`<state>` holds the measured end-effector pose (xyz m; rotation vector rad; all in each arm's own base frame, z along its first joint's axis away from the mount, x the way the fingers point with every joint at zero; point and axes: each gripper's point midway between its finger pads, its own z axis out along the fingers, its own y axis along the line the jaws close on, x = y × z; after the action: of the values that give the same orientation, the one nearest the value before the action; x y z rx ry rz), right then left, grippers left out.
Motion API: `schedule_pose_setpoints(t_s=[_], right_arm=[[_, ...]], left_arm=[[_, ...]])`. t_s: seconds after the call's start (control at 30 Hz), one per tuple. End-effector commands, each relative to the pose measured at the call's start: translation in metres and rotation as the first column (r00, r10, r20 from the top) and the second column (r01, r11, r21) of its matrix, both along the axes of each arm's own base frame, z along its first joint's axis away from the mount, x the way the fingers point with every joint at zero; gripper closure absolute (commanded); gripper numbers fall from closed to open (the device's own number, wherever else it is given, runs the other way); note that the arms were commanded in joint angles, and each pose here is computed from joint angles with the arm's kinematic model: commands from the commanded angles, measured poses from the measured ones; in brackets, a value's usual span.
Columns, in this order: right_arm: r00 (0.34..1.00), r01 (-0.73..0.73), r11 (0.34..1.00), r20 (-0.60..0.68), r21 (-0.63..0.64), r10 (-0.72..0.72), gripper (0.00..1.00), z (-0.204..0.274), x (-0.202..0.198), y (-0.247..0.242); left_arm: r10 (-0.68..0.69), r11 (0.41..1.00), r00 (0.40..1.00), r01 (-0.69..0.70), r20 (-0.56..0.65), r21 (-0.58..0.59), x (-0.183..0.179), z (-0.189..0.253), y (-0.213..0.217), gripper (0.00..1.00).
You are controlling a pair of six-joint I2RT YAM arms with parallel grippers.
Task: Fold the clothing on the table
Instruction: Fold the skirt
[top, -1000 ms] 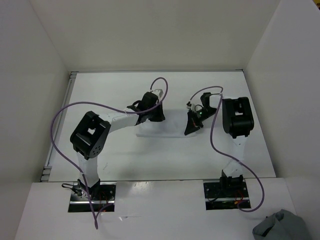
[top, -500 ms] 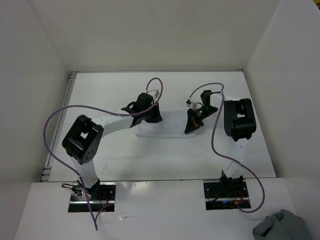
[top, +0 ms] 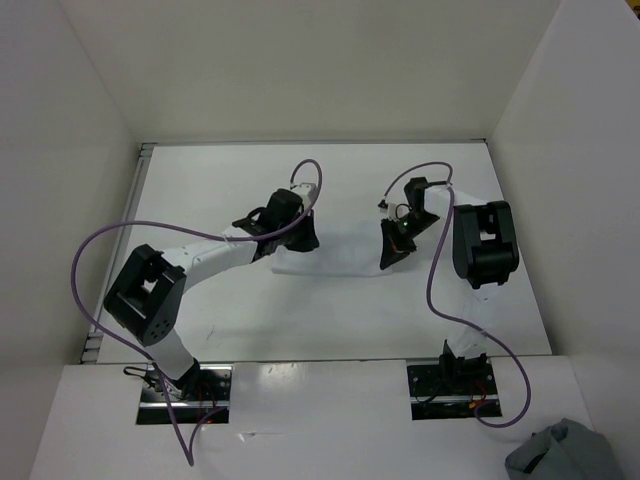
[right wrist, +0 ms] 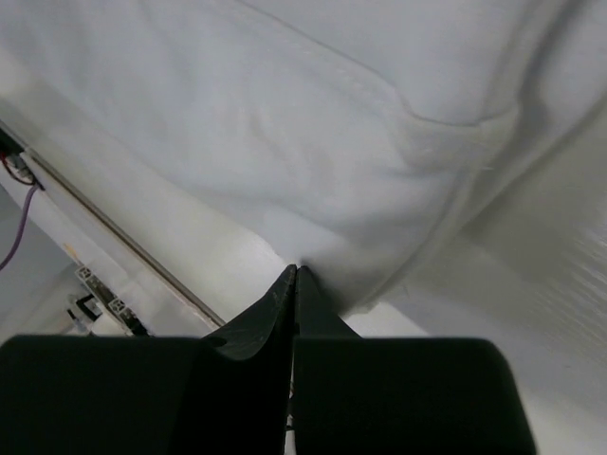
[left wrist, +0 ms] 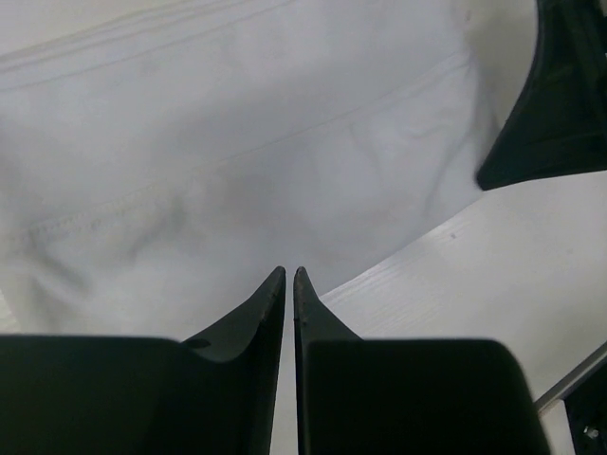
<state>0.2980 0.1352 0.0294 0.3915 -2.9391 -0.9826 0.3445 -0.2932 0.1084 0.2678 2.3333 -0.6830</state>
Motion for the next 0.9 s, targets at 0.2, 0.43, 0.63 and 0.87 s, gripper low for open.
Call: schedule_pose_setpoints(t_s=[0.2, 0.43, 0.63, 0.87], right_arm=[[0.996, 0.061, 0.989, -0.061, -0.138, -0.070, 1.00, -0.031, -0.001, -0.024], [0.995, 0.079, 0.984, -0.046, -0.158, -0.087, 1.00, -0.036, 0.002, -0.026], [0.996, 0.080, 0.983, -0.035, -0.165, -0.087, 1.00, -0.037, 0.004, -0.027], [0.995, 0.087, 0.977, -0.033, -0.193, -0.095, 1.00, -0.043, 0.003, -0.031]], left_arm=[[0.154, 0.980, 0.987, -0.146, -0.052, 0.135, 0.000, -0.032, 0.050, 0.88], [0.224, 0.946, 0.961, -0.176, -0.159, 0.273, -0.010, -0.083, 0.071, 0.88], [0.305, 0.913, 0.927, -0.220, -0.218, 0.343, -0.016, -0.110, 0.092, 0.88], [0.463, 0.811, 0.866, -0.329, -0.188, 0.483, -0.018, -0.125, 0.135, 0.88]])
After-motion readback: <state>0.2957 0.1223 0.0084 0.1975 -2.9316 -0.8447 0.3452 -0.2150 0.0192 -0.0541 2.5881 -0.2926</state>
